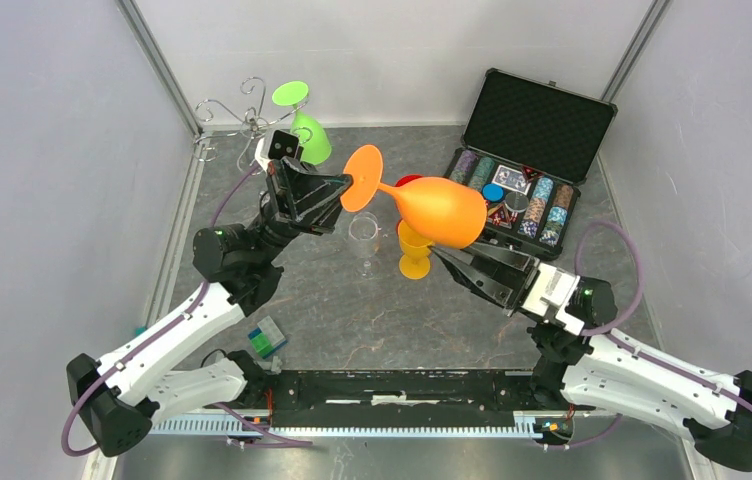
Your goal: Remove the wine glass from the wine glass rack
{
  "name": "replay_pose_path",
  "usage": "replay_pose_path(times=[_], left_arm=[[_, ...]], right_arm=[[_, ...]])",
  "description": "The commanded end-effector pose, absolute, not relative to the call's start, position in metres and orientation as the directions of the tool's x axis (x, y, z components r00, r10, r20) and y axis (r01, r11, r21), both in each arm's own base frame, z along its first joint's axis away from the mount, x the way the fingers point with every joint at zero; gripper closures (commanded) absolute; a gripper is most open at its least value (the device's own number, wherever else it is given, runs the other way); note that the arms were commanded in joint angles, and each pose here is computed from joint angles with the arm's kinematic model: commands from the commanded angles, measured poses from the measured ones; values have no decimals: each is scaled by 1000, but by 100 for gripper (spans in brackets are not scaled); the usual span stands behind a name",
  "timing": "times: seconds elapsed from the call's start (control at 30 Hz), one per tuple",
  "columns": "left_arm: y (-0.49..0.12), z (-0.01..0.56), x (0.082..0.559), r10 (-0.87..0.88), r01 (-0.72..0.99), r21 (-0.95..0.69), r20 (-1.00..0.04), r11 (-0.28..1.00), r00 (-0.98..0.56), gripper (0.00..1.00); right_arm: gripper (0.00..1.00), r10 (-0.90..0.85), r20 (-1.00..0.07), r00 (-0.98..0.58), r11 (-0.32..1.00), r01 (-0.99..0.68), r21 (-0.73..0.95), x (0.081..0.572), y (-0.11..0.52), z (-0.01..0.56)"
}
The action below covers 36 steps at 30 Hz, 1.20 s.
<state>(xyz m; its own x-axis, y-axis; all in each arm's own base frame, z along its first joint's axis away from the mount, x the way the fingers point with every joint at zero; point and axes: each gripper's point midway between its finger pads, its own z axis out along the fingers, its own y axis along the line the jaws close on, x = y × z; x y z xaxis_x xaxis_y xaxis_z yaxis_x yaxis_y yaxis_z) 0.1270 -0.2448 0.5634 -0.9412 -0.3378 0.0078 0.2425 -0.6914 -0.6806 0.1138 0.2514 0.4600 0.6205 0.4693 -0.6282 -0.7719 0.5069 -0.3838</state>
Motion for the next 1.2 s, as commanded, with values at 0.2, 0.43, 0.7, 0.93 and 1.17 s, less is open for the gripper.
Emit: replay_pose_path(times=[0.2, 0.43, 0.7, 0.93, 1.17], left_arm=[[-238, 573, 121, -331, 242, -661, 11, -710, -944, 97], [-237, 568, 124, -421, 333, -673, -34, -661, -906, 30], [-250, 516, 137, -602, 541, -798, -301, -267, -740, 0], [-219, 486, 149, -632, 696, -682, -645, 224, -429, 0], [-148, 460, 173, -639, 545, -604, -754, 582, -154, 0]], right_arm=[[100, 566, -493, 660, 489, -751, -444, 85, 238, 505], [100, 552, -538, 637, 492, -770, -406, 93, 239, 506], [100, 509, -752, 420, 549, -831, -92, 138, 230, 498], [100, 300, -937, 178, 652, -756, 65, 169, 218, 454], [100, 25, -997, -73, 599, -798, 73, 142, 208, 393]])
